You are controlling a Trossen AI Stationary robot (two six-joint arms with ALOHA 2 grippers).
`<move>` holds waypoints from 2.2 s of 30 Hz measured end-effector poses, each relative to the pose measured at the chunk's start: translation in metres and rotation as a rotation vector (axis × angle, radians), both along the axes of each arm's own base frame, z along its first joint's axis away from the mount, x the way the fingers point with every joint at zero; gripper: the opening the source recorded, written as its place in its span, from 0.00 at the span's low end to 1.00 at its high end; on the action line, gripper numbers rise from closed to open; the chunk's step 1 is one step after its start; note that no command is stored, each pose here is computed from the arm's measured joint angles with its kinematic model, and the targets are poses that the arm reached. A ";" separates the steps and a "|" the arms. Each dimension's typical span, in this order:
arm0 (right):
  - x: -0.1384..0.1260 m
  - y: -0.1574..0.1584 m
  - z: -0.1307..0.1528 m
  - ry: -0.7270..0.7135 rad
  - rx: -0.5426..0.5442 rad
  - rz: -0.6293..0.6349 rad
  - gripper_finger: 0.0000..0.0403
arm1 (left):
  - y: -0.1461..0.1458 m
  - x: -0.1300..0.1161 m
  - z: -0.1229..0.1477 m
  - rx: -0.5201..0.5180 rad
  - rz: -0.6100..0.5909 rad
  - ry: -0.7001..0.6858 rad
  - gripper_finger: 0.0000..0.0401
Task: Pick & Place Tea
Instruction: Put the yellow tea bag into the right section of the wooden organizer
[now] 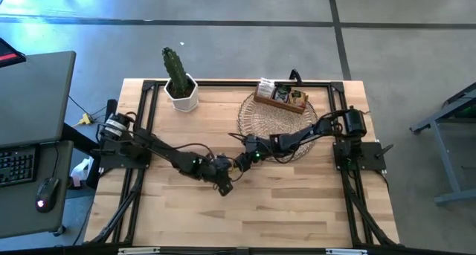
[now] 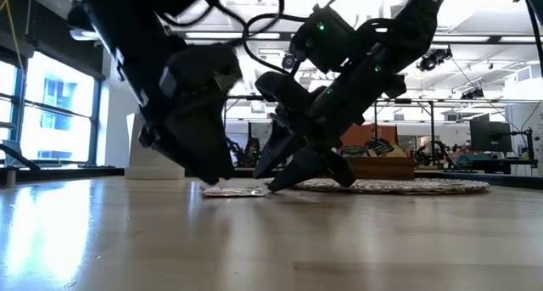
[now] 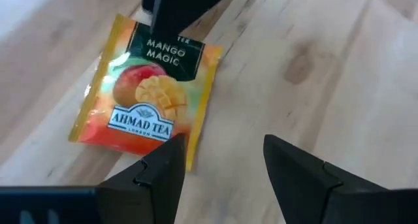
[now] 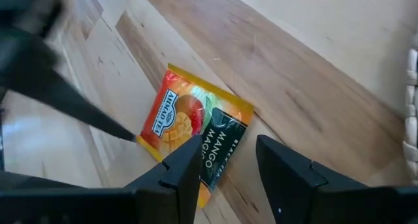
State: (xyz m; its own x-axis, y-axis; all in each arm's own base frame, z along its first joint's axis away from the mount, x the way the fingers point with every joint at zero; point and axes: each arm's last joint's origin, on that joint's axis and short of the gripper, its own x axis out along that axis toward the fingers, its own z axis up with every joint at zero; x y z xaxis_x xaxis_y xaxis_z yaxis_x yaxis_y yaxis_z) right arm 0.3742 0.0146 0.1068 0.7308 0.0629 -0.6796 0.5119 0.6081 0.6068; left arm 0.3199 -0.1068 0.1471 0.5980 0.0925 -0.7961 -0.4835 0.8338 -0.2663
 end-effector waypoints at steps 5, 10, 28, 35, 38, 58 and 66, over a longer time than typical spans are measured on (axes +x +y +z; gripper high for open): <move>0.000 -0.005 0.000 0.003 0.012 0.006 0.36 | -0.016 -0.014 0.031 0.059 0.041 -0.065 0.50; 0.000 -0.005 0.000 -0.007 0.023 0.011 0.36 | -0.020 -0.019 0.017 0.086 0.084 -0.017 0.50; 0.014 -0.001 0.023 0.185 -0.070 0.037 0.36 | -0.013 -0.011 -0.016 0.108 0.115 0.077 0.50; 0.013 0.000 0.018 0.199 -0.011 -0.001 0.36 | -0.013 -0.010 -0.016 0.112 0.100 0.066 0.50; 0.015 -0.001 0.014 0.195 -0.006 -0.003 0.36 | -0.013 -0.008 -0.016 0.120 0.104 0.051 0.50; 0.018 -0.003 0.014 0.156 -0.005 0.060 0.36 | -0.005 0.009 -0.012 0.108 -0.008 -0.036 0.50; 0.018 -0.003 0.015 0.151 -0.013 0.070 0.36 | -0.031 -0.015 0.010 0.154 0.052 -0.055 0.50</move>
